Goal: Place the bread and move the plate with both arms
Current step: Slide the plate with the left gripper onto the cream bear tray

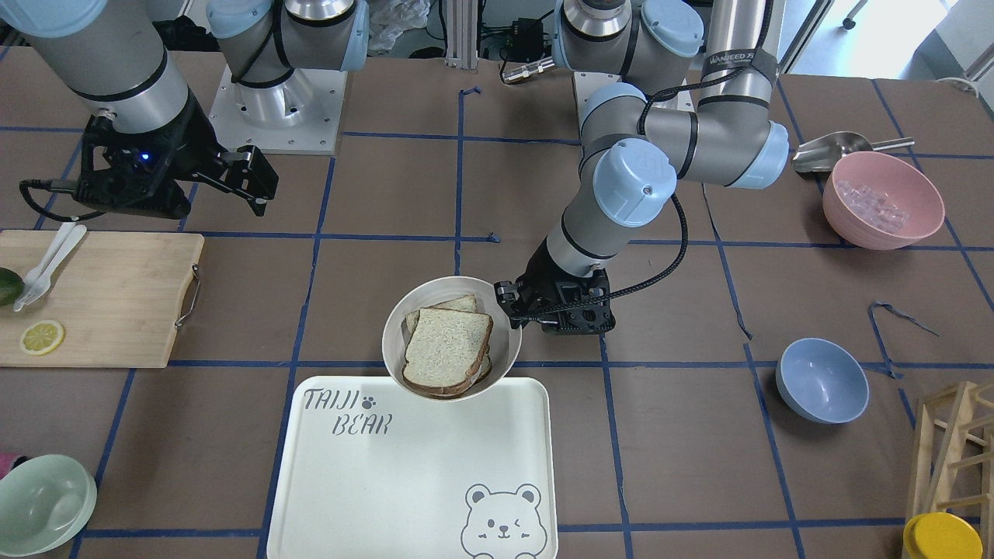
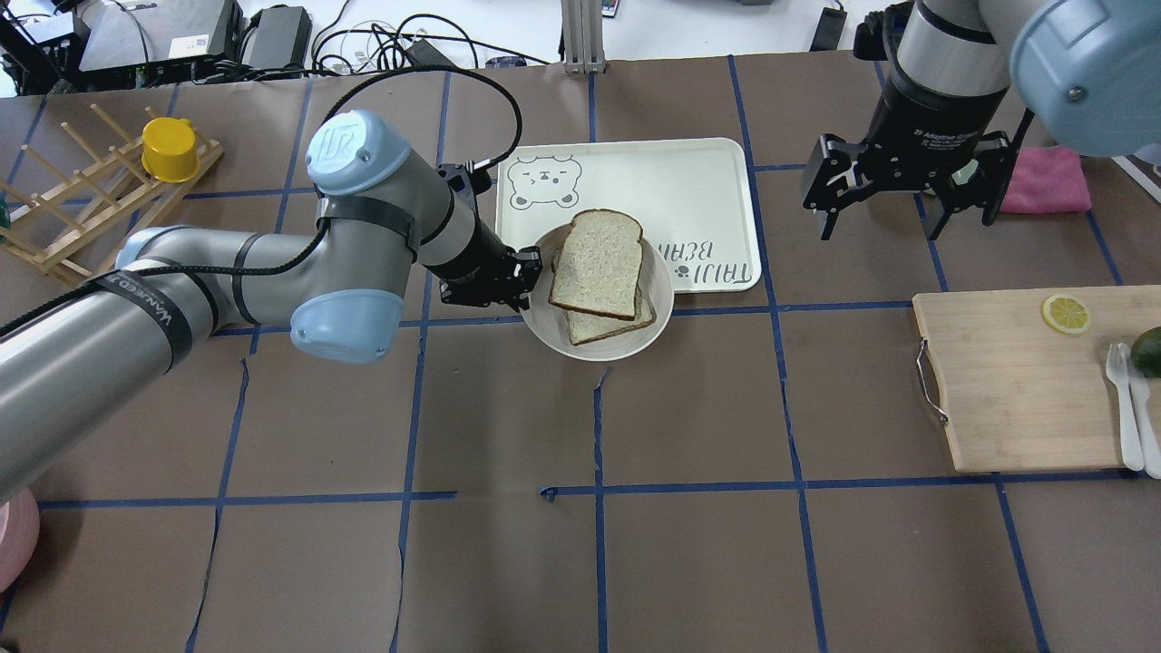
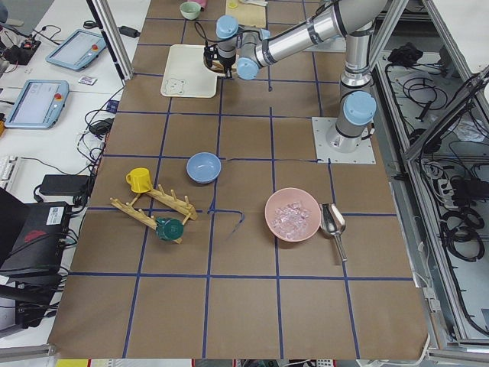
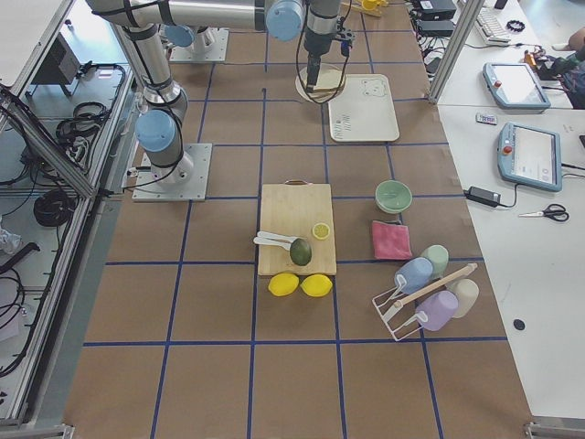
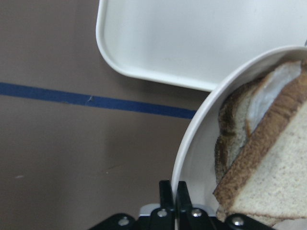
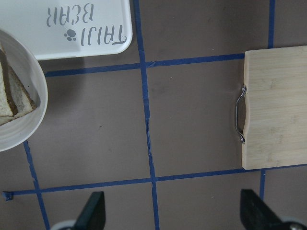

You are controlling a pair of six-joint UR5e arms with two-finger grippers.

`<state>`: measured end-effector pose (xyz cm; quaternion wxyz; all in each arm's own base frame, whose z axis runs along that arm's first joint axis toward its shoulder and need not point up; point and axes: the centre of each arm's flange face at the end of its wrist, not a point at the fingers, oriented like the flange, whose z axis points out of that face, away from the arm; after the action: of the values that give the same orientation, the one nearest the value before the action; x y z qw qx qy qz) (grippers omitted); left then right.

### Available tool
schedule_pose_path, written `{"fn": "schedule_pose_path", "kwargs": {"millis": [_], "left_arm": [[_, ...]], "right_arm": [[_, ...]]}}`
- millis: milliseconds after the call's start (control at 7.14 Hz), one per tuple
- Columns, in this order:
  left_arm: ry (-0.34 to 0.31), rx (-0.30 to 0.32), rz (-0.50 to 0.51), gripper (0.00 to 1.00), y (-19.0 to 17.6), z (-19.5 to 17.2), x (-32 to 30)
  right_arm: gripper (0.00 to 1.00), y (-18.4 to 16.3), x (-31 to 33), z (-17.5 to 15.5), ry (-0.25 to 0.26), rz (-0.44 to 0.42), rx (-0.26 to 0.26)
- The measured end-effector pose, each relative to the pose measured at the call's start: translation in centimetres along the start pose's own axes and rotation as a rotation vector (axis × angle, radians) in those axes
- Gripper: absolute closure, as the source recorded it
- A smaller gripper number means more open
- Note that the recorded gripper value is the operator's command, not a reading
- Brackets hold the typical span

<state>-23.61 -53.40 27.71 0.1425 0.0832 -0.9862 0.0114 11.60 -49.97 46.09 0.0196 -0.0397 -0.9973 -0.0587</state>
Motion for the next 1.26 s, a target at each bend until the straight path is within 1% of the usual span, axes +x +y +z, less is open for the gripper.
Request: {"fn": "schedule_pose_path", "kwargs": {"millis": [140, 280, 420, 700, 840, 980, 1120, 1260], "left_arm": [[-0.018, 0.002, 0.021, 0.93, -2.6, -2.0, 1.2], [-0.024, 0.002, 0.035, 0.93, -5.1, -2.4, 2.0], [-0.023, -0.002, 0.034, 0.93, -7.8, -1.3, 2.6], [-0.015, 0.012, 0.035, 0.93, -13.4, 1.1, 3.7], [-0.011, 0.006, 0.034, 0.93, -15.0, 2.8, 3.8], [-0.007, -0.008, 0.031, 0.92, -15.8, 4.5, 3.7], [-0.005, -0.020, 0.028, 0.86, -16.0, 5.7, 3.5], [-0.005, -0.031, 0.026, 0.49, -16.0, 6.5, 3.3]], "right_arm": [[0.00, 0.0, 0.0, 0.2, 0.001, 0.000, -0.003], [0.00, 0.0, 0.0, 0.3, 0.001, 0.000, -0.005], [0.00, 0.0, 0.0, 0.3, 0.001, 0.000, -0.006], [0.00, 0.0, 0.0, 0.3, 0.002, 0.001, -0.007], [0.00, 0.0, 0.0, 0.3, 0.002, 0.000, -0.006], [0.00, 0.0, 0.0, 0.3, 0.002, 0.001, -0.006], [0.00, 0.0, 0.0, 0.3, 0.002, 0.001, -0.006], [0.00, 0.0, 0.0, 0.3, 0.002, 0.001, -0.006]]}}
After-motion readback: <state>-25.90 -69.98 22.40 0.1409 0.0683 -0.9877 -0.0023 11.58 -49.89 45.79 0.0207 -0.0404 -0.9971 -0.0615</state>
